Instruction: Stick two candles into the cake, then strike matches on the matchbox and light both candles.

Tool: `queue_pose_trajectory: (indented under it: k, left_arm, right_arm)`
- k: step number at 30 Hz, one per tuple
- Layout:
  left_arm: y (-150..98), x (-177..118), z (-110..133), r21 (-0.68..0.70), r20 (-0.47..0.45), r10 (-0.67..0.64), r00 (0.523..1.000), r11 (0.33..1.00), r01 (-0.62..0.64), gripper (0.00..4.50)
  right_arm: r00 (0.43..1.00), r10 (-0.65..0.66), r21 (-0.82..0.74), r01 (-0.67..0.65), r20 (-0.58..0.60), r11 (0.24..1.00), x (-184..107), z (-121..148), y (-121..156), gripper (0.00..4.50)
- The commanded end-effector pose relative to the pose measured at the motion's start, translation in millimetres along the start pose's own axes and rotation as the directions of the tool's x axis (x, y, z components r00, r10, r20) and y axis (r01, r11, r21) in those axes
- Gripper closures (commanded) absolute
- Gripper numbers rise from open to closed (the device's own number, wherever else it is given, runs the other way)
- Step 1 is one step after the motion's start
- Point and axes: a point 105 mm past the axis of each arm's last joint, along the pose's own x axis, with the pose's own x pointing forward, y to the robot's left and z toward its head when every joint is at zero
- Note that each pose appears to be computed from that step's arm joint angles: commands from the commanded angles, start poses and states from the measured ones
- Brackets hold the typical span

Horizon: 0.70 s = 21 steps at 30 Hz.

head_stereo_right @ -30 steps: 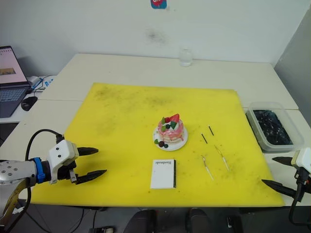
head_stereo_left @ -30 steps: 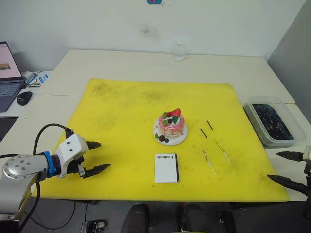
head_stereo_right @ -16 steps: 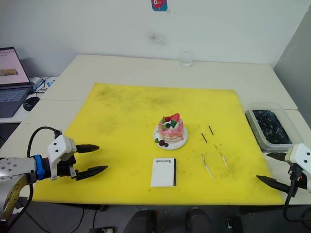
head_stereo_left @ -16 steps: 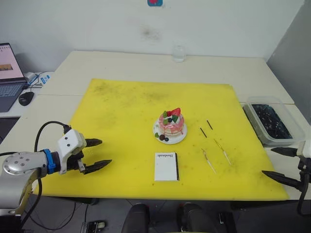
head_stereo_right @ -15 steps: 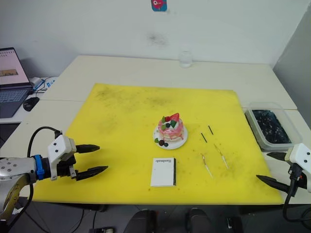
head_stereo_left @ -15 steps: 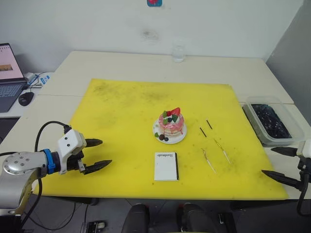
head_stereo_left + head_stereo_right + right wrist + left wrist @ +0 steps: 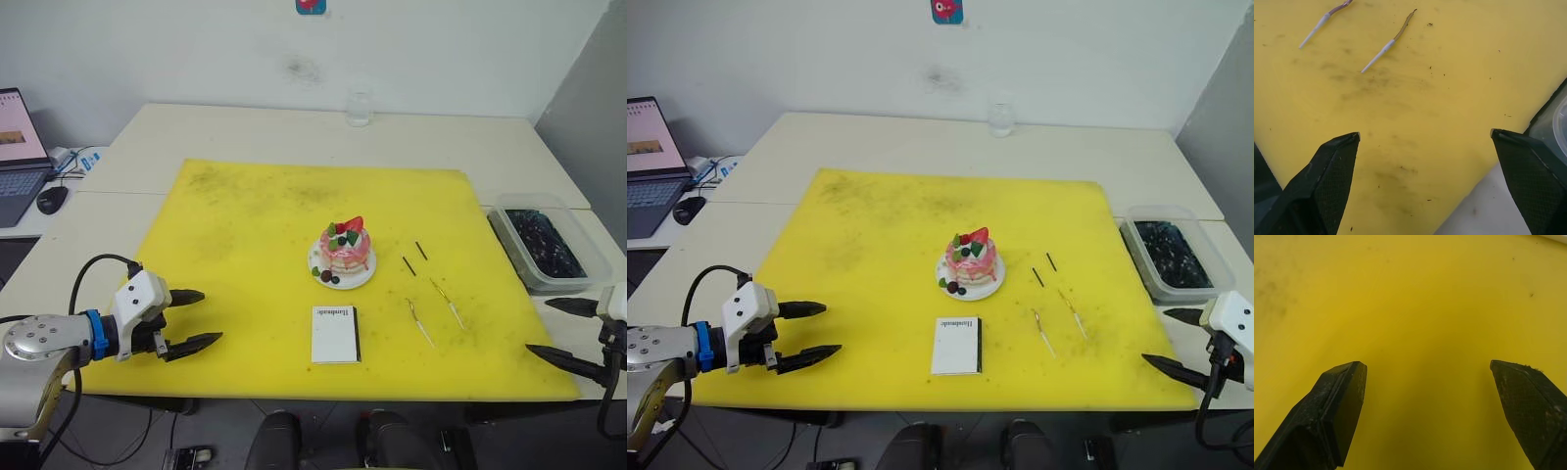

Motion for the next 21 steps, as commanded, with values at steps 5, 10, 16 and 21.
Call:
queue_pose_trajectory:
  k: [5, 10, 16, 21]
  left_arm:
    - [-17, 4, 28, 0.069, 0.066, -0.079, 0.995, 0.995, 0.075, 0.0]
    - [-48, 19, 56, 0.083, 0.165, -0.218, 0.962, 0.975, 0.207, 0.0]
    - [-77, 28, 79, 0.118, 0.248, -0.347, 0.905, 0.938, 0.327, 0.0]
    - [-96, 33, 96, 0.138, 0.316, -0.417, 0.852, 0.909, 0.393, 0.0]
  right_arm:
    - [0.996, -0.054, -0.035, 0.056, 0.072, 0.998, 1, 23, 1, 0.03]
    - [0.984, -0.108, -0.006, 0.11, 0.143, 0.994, 8, 44, 15, 0.03]
    - [0.966, -0.194, 0.086, 0.182, 0.168, 0.98, 22, 54, 28, 0.03]
    - [0.955, -0.263, 0.16, 0.241, 0.137, 0.957, 42, 49, 39, 0.03]
